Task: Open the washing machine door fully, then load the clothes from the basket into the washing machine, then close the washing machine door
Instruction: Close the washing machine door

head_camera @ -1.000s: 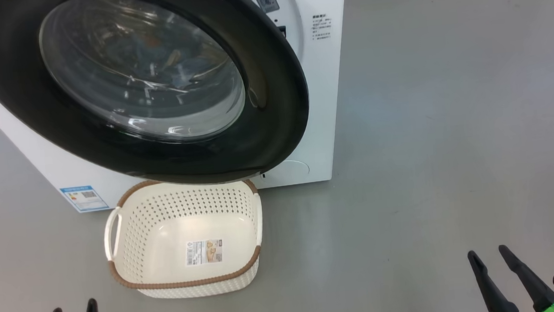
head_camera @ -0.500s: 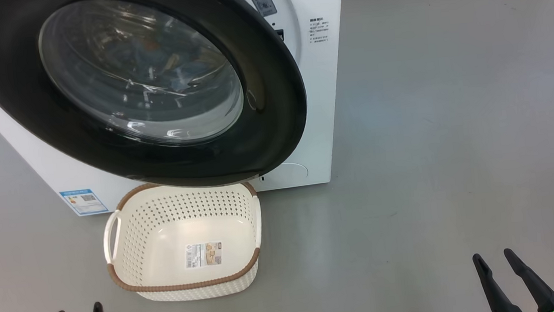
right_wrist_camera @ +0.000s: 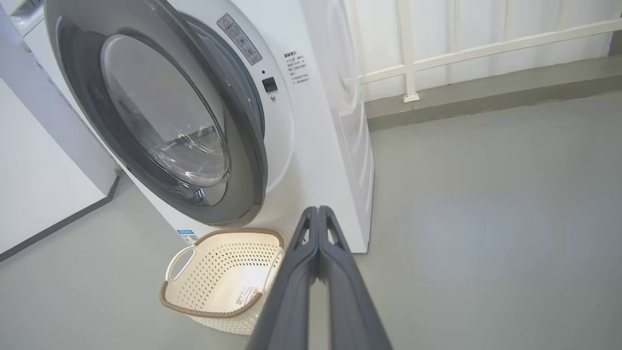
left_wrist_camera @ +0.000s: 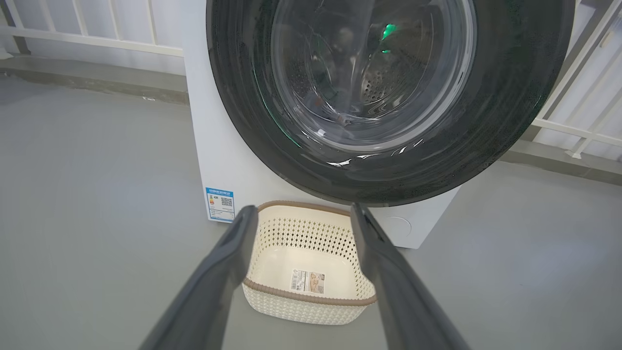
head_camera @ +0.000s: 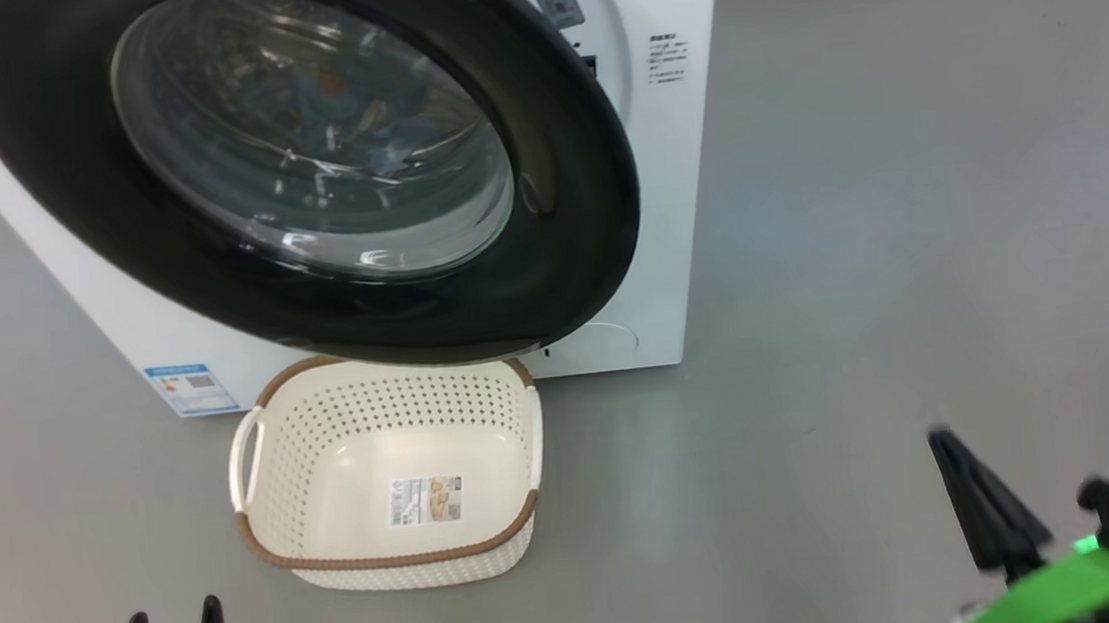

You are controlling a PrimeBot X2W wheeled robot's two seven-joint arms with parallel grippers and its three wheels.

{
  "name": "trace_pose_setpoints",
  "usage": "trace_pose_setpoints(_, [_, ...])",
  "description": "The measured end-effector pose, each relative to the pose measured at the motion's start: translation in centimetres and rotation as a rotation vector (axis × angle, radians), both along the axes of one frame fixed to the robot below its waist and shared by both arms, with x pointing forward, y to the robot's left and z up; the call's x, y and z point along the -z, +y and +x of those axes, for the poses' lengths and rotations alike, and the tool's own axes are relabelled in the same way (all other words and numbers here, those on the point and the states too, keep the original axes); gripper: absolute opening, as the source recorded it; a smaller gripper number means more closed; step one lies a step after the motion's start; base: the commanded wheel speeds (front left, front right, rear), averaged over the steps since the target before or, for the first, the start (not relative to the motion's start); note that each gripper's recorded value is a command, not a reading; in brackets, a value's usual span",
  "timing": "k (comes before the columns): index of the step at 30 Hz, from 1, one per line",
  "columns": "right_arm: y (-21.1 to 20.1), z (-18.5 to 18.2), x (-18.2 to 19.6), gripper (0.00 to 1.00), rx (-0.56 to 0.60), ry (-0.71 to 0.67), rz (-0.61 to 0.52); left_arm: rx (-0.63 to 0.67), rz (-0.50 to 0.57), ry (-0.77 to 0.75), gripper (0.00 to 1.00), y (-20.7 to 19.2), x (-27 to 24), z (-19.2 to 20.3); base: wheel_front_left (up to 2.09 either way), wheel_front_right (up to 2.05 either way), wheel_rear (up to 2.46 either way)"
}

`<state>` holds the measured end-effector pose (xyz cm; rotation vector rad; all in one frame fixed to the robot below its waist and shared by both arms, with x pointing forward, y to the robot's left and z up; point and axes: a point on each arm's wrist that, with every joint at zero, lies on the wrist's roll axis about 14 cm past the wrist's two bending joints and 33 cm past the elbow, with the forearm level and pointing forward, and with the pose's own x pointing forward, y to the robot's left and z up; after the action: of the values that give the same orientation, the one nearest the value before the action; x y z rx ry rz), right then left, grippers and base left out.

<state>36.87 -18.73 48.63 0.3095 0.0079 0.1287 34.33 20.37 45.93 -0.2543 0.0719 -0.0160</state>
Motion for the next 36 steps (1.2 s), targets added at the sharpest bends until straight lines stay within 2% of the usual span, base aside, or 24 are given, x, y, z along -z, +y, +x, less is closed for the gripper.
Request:
trace_pose_setpoints(9, [5.8, 5.3, -5.8, 0.0, -0.146, -0.169, 0.044, -0.033, 0.006, -0.003, 1.0, 0.6, -0.1, -0.5, 0.0, 0.0, 0.0])
trace_pose_setpoints(14, [9.6, 7.3, -7.7, 0.0, -0.25, -0.219, 0.053, -0.064, -0.004, -0.006, 1.0, 1.1, -0.2, -0.7, 0.0, 0.0, 0.0])
trace_pose_setpoints(22, [13.4, 10.3, -8.2, 0.0, -0.345, -0.228, 0.054, -0.108, -0.005, -0.017, 1.0, 2.2, -0.6, -0.2, 0.0, 0.0, 0.0])
trace_pose_setpoints(36, [15.2, 17.7, -6.5, 0.0, -0.351, -0.179, 0.072, -0.126, -0.009, -0.001, 1.0, 2.4, 0.0, 2.5, 0.0, 0.0, 0.0])
